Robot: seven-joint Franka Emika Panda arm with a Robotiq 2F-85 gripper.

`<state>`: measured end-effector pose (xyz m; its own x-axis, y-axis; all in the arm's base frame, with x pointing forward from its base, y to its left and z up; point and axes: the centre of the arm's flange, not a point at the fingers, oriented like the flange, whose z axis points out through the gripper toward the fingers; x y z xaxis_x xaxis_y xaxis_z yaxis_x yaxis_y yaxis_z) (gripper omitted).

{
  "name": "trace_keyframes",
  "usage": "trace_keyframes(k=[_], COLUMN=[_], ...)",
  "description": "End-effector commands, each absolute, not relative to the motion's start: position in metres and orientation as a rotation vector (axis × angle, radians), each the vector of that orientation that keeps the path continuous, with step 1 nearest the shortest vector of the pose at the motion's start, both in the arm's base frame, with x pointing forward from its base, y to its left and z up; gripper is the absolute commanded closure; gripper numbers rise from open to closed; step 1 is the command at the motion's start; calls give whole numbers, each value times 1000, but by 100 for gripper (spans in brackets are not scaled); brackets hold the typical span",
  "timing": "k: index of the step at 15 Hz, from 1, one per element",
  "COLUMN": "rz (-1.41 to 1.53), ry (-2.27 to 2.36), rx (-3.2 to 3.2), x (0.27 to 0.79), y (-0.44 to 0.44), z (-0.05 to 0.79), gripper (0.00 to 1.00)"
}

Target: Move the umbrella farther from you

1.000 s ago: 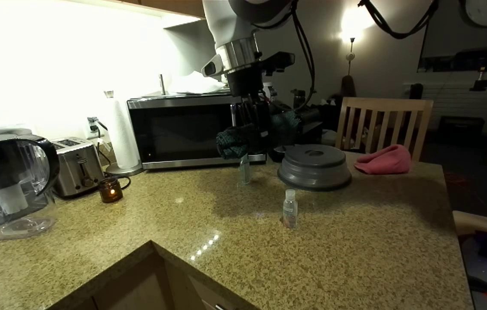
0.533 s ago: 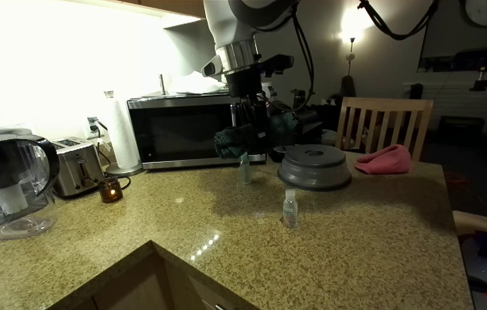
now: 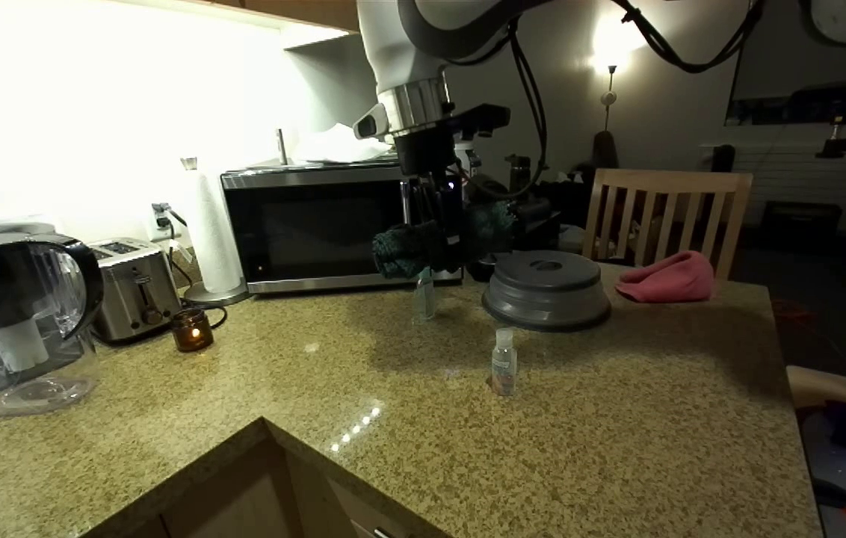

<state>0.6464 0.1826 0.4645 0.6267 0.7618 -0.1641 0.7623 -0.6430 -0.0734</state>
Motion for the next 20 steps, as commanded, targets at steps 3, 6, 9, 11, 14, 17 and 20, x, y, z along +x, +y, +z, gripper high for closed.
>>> trace_keyframes(k=[3, 6, 9, 11, 14, 17, 20], rz=[-283, -281, -280, -280, -277, -262, -242], ry=[1304, 1302, 1302, 1302, 1292, 1278, 1268], rx=[2839, 2839, 2839, 2839, 2818, 2788, 2769], x=[645, 644, 644, 644, 649, 655, 663], y=[183, 182, 182, 182, 183, 178, 169], z=[461, 462, 462, 462, 462, 456, 451], gripper=[55, 55, 55, 80, 80, 80, 80])
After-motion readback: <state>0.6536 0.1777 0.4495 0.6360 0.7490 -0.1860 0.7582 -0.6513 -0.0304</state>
